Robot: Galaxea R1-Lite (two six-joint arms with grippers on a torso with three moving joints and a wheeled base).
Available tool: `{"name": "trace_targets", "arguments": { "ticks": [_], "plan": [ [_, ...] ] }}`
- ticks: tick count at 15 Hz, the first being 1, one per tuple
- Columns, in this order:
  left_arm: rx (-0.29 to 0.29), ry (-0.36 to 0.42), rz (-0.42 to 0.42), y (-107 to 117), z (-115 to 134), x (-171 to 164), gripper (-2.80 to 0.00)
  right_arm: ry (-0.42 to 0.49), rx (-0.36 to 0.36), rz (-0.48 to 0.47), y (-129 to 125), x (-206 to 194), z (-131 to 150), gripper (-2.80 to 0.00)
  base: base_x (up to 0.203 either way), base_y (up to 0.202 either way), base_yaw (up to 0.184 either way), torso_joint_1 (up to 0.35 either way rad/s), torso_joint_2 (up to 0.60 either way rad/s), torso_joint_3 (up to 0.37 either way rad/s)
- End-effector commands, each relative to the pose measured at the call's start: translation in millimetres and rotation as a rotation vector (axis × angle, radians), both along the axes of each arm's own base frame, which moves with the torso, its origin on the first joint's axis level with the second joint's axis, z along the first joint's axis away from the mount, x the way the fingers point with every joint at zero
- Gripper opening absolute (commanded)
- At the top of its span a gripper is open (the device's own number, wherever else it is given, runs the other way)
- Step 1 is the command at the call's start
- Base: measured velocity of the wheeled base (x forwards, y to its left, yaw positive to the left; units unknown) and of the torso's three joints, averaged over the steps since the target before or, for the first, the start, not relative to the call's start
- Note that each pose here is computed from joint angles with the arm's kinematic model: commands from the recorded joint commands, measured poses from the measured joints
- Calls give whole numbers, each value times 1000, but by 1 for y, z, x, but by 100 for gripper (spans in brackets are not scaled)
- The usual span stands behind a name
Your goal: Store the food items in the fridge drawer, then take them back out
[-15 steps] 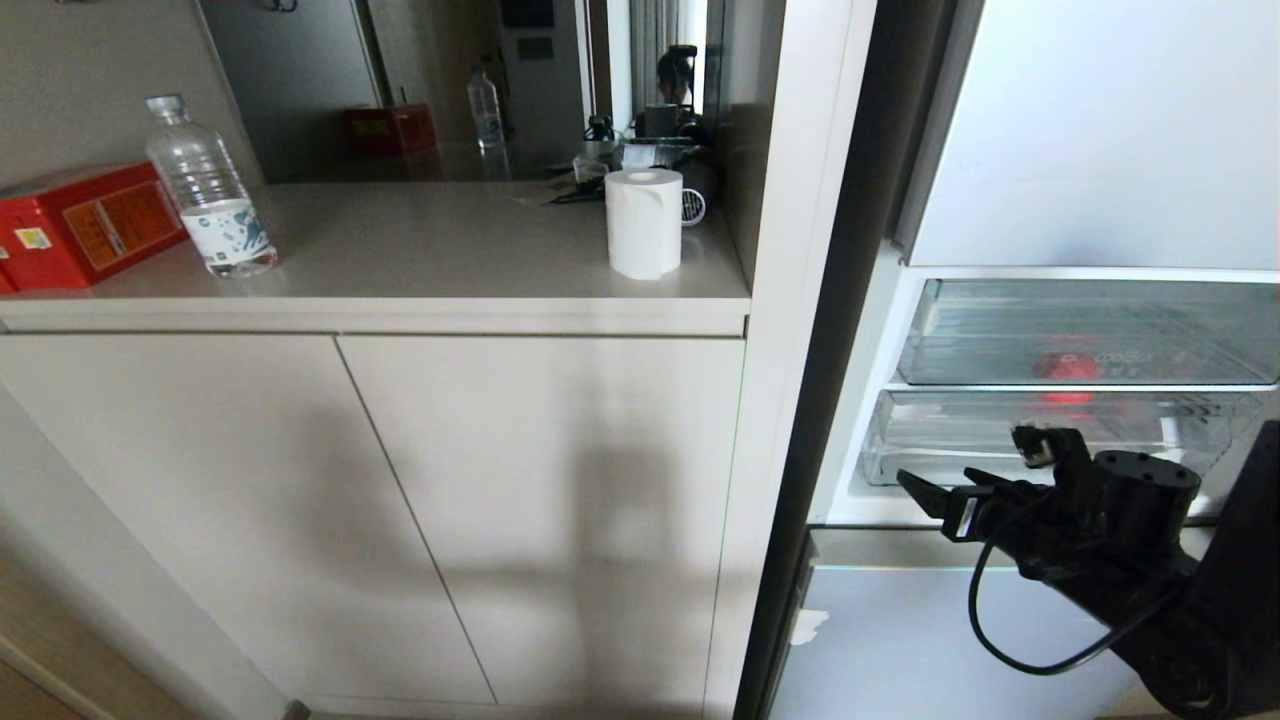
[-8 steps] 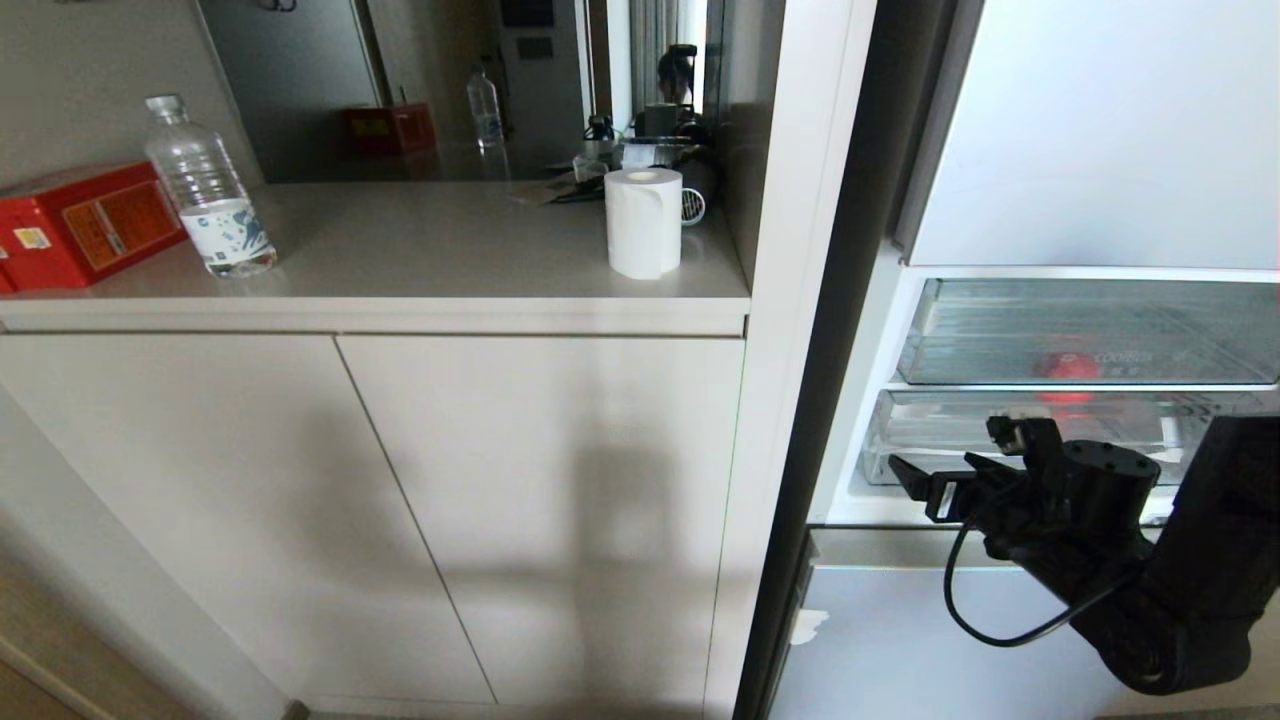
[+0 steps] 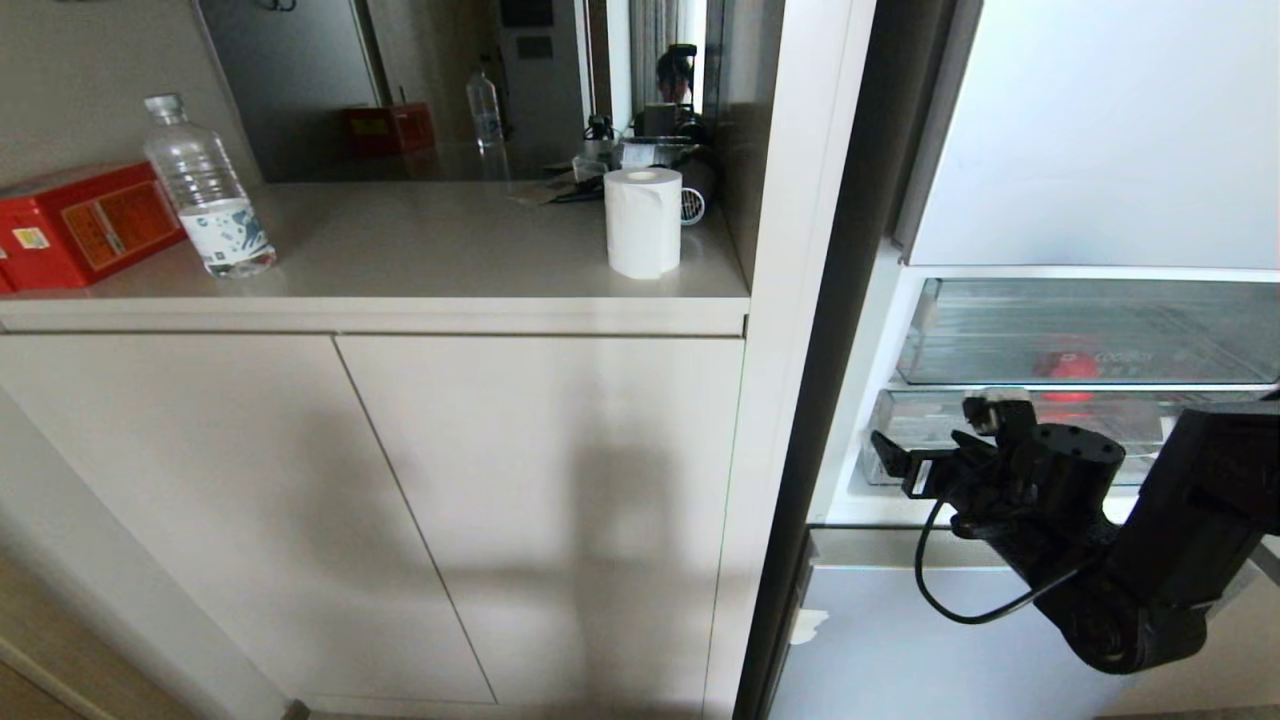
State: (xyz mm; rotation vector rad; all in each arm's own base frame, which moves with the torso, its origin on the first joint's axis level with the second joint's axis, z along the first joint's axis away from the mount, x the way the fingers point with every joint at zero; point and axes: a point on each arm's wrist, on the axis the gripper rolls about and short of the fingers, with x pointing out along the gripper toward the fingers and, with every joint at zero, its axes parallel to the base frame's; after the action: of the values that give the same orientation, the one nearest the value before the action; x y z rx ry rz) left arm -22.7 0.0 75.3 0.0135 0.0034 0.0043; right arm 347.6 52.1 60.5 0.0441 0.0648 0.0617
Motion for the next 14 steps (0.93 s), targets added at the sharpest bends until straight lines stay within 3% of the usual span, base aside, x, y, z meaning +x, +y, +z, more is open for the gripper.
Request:
{"name": "trace_targets", "arguments": {
  "ticks": [1,14],
  "plan": [
    [0,1,0,0,0,0,-280,-18,3,6,5,2,2,0,0,0,0,0,0,0],
    [0,1,0,0,0,0,-280,-28,8,-14,7,19,-8,0,0,0,0,0,0,0]
  ]
}}
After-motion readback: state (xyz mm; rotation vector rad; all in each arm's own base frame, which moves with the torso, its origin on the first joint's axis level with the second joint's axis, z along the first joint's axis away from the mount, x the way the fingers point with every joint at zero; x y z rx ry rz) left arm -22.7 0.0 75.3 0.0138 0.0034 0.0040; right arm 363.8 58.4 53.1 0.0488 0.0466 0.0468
